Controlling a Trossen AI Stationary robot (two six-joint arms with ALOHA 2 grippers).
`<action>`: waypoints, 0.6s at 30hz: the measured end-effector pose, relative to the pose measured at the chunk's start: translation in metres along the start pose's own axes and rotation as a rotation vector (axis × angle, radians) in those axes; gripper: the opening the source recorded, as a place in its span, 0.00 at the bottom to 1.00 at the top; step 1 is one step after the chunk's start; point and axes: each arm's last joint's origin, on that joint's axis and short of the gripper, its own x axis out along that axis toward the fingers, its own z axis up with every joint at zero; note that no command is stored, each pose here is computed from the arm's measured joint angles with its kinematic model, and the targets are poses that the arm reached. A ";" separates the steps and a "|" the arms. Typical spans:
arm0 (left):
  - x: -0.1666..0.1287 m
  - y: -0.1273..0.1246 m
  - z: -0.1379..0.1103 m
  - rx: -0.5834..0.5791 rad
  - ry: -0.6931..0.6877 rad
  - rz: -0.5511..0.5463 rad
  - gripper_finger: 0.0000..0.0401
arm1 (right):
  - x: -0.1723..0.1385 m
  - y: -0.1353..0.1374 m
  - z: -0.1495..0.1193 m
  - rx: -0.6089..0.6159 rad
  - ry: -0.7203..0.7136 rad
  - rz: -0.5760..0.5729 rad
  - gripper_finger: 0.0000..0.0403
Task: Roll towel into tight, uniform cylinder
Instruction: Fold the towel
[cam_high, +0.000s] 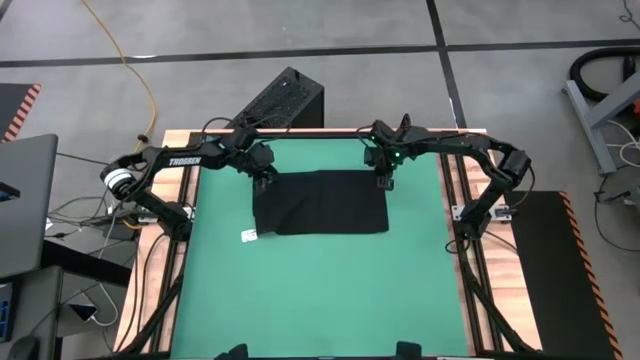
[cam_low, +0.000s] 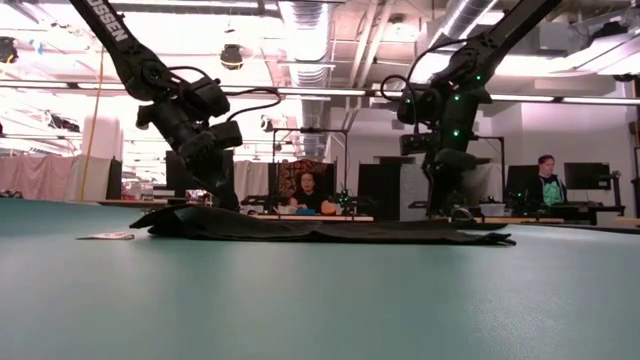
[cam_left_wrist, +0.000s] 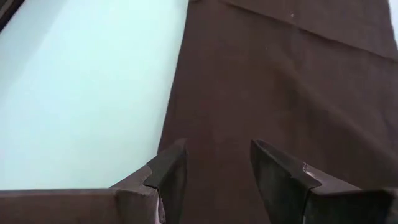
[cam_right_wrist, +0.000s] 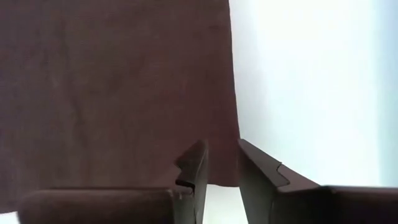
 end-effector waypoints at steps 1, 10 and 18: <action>0.000 0.000 0.000 0.000 0.001 0.004 0.41 | 0.000 -0.001 0.000 0.001 -0.002 -0.002 0.28; 0.000 0.000 0.000 0.001 0.002 0.008 0.41 | 0.000 -0.002 -0.001 -0.015 0.000 -0.002 0.41; 0.000 0.000 0.000 0.001 0.001 0.008 0.41 | 0.006 -0.002 -0.009 -0.004 0.015 -0.004 0.40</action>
